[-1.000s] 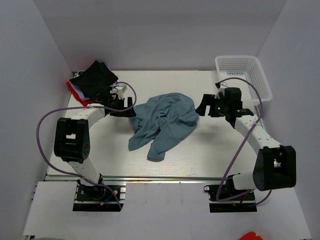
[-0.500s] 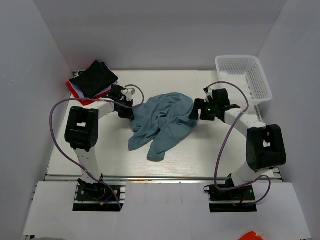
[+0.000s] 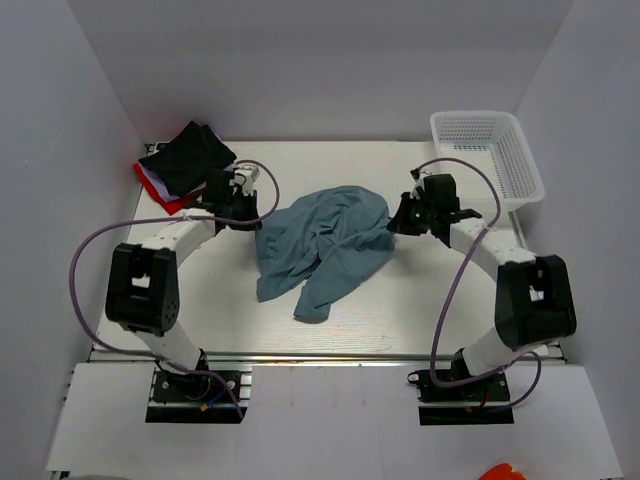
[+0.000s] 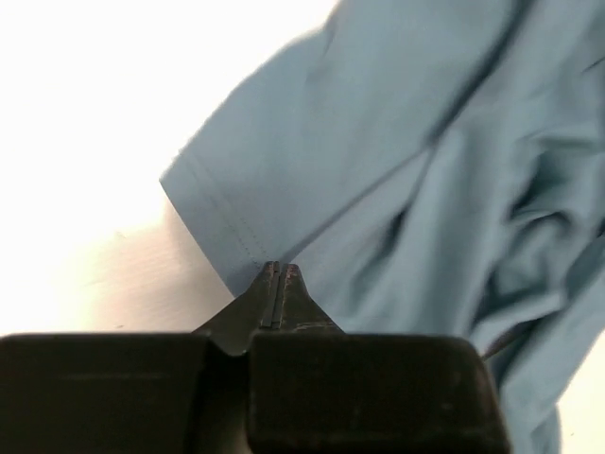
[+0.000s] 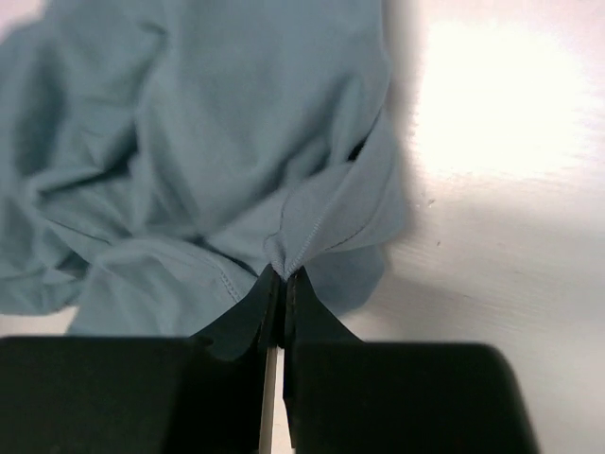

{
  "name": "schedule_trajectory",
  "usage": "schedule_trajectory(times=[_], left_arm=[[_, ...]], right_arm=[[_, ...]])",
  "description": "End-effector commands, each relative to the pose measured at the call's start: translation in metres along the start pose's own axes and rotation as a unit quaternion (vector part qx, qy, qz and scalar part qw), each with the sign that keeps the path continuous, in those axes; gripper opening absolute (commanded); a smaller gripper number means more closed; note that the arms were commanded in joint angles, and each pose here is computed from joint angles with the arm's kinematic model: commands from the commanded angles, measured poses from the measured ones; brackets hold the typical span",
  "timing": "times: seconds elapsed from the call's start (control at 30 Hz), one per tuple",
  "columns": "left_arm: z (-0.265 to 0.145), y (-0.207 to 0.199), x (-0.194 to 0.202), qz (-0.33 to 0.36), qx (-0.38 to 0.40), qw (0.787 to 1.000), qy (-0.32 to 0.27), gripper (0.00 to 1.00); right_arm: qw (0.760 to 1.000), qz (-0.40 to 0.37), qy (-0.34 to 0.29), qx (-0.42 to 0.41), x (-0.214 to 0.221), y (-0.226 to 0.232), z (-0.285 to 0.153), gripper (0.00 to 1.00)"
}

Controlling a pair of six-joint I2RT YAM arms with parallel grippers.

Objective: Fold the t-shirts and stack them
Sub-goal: Flatten out the tshirt

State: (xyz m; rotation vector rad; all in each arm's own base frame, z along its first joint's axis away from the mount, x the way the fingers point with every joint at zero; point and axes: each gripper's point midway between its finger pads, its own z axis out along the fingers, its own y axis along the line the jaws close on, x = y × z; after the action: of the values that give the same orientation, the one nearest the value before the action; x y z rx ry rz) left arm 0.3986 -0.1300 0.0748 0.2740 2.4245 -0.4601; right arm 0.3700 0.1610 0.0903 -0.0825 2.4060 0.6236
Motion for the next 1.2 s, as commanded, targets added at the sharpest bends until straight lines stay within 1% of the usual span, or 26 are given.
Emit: schedule_trajectory(times=[0.0,0.07,0.13,0.17,0.23,0.27,0.33,0.4,0.43,0.5,0.57,0.6,0.63,0.67,0.73,0.77,0.8,0.83,0.87,0.9,0.97,1.03,1.07,1.1,1.13,1.17], left_arm=[[-0.036,-0.008,-0.049,0.011,-0.016,0.995,-0.098,0.0],[-0.062,-0.009,-0.065,0.017,-0.031,0.99,-0.135,0.0],[-0.081,-0.008,-0.077,0.007,-0.051,0.984,-0.168,0.0],[-0.103,-0.011,-0.089,0.011,-0.058,0.978,-0.199,0.0],[-0.129,-0.009,-0.105,-0.002,-0.082,0.967,-0.242,0.0],[-0.146,-0.011,-0.117,0.0,-0.088,0.959,-0.27,0.0],[-0.191,-0.016,-0.138,-0.004,-0.104,0.939,-0.329,0.0],[-0.22,-0.014,-0.149,-0.01,-0.127,0.924,-0.361,0.0],[-0.246,-0.01,-0.156,-0.019,-0.151,0.91,-0.386,0.0],[-0.279,-0.009,-0.167,-0.033,-0.172,0.89,-0.42,0.0],[-0.31,0.0,-0.167,-0.052,-0.211,0.869,-0.444,0.0],[-0.33,0.004,-0.172,-0.06,-0.232,0.854,-0.463,0.0],[-0.341,0.005,-0.173,-0.066,-0.241,0.845,-0.474,0.0],[-0.354,0.006,-0.173,-0.071,-0.249,0.837,-0.482,0.0],[-0.379,0.005,-0.177,-0.075,-0.261,0.821,-0.502,0.0],[-0.385,0.006,-0.177,-0.075,-0.268,0.818,-0.503,0.0],[-0.404,0.005,-0.179,-0.083,-0.275,0.804,-0.52,0.0],[-0.41,0.006,-0.179,-0.082,-0.284,0.801,-0.521,0.0],[-0.422,0.006,-0.178,-0.087,-0.287,0.792,-0.531,0.0],[-0.435,0.009,-0.178,-0.093,-0.303,0.781,-0.537,0.0],[-0.451,0.01,-0.178,-0.099,-0.317,0.77,-0.546,0.0],[-0.472,0.014,-0.174,-0.112,-0.34,0.754,-0.551,0.0],[-0.48,0.014,-0.174,-0.112,-0.348,0.747,-0.555,0.0],[-0.496,0.016,-0.169,-0.125,-0.358,0.734,-0.563,0.0],[-0.498,0.018,-0.167,-0.127,-0.368,0.73,-0.561,0.0],[-0.51,0.019,-0.166,-0.133,-0.376,0.72,-0.568,0.0]], right_arm=[[0.991,-0.024,-0.132,-0.006,-0.062,0.024,-0.051,0.0],[0.985,-0.034,-0.168,-0.003,-0.075,0.029,-0.07,0.0],[0.978,-0.046,-0.206,-0.001,-0.089,0.035,-0.092,0.0],[0.972,-0.05,-0.229,0.005,-0.098,0.037,-0.105,0.0],[0.962,-0.055,-0.264,0.034,-0.114,0.032,-0.124,0.0],[0.956,-0.062,-0.285,0.033,-0.12,0.038,-0.141,0.0],[0.94,-0.064,-0.327,0.076,-0.142,0.031,-0.167,0.0],[0.927,-0.067,-0.359,0.089,-0.156,0.035,-0.194,0.0],[0.915,-0.058,-0.381,0.121,-0.166,0.028,-0.21,0.0],[0.897,-0.061,-0.414,0.142,-0.178,0.03,-0.239,0.0],[0.877,-0.068,-0.446,0.162,-0.192,0.033,-0.272,0.0],[0.868,-0.07,-0.458,0.179,-0.198,0.03,-0.283,0.0],[0.861,-0.072,-0.469,0.184,-0.2,0.032,-0.294,0.0],[0.843,-0.069,-0.493,0.205,-0.21,0.032,-0.319,0.0],[0.829,-0.077,-0.508,0.223,-0.216,0.032,-0.339,0.0],[0.817,-0.075,-0.523,0.233,-0.221,0.035,-0.356,0.0],[0.805,-0.085,-0.534,0.242,-0.226,0.037,-0.373,0.0],[0.794,-0.094,-0.546,0.25,-0.23,0.041,-0.391,0.0],[0.785,-0.095,-0.555,0.26,-0.231,0.041,-0.403,0.0],[0.77,-0.099,-0.57,0.27,-0.235,0.045,-0.424,0.0],[0.75,-0.099,-0.587,0.287,-0.235,0.045,-0.447,0.0],[0.724,-0.107,-0.609,0.305,-0.238,0.05,-0.478,0.0],[0.717,-0.105,-0.615,0.311,-0.236,0.05,-0.487,0.0],[0.705,-0.099,-0.627,0.316,-0.235,0.051,-0.504,0.0],[0.69,-0.107,-0.638,0.324,-0.234,0.054,-0.518,0.0],[0.686,-0.109,-0.641,0.327,-0.234,0.055,-0.523,0.0]])
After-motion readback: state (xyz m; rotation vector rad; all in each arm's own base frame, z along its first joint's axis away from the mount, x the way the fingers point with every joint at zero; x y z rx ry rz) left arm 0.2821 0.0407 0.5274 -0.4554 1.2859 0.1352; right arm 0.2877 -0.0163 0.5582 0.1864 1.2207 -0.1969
